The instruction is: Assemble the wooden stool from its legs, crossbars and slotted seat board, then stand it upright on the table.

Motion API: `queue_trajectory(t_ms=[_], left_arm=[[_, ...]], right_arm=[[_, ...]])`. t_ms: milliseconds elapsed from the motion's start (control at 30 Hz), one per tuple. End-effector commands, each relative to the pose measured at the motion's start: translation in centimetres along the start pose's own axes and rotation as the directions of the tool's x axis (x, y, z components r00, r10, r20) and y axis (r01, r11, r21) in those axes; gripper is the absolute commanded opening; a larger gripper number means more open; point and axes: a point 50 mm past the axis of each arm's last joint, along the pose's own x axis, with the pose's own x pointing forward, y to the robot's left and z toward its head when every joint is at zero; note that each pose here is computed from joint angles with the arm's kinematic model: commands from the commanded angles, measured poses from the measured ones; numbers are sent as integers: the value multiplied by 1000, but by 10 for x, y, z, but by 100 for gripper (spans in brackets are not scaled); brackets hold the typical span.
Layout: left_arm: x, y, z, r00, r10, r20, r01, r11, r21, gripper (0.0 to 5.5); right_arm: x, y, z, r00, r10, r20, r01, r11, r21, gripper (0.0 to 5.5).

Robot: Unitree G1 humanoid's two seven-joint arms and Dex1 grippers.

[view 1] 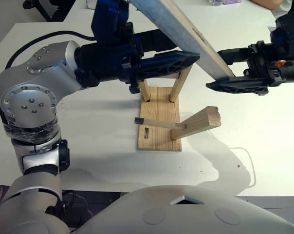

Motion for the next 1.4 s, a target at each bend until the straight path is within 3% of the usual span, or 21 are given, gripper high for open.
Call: queue_trajectory(t_ms=[33,267,400,533,833,933,1100,1400], left_arm=[[-2,2,1,1000,29,9,-29,999,18,203],[-36,3,10,991,123,-49,-118,988,97,203],[-66,8,29,975,215,-49,-201,960,196,203],[-86,8,34,967,245,-74,-225,951,211,203],[-157,0,-10,860,296,-415,-226,951,211,203],[-162,-10,-20,871,245,-426,-189,967,171,203],[-146,-27,-56,908,165,-385,-145,986,80,203],[-140,-39,-86,881,150,-450,-121,988,93,203]], right_arm=[[-6,-6,-2,998,-56,-23,56,998,-8,314],[-43,-18,10,962,-270,49,271,962,-21,314],[-72,-10,10,913,-402,75,404,915,-5,314],[-81,1,0,886,-458,69,457,889,21,314],[-99,28,-19,822,-569,27,566,822,66,314],[-97,30,-22,824,-566,21,563,823,70,314],[-90,20,-20,849,-528,22,525,848,68,314],[-84,9,-15,888,-459,-4,459,887,48,314]])
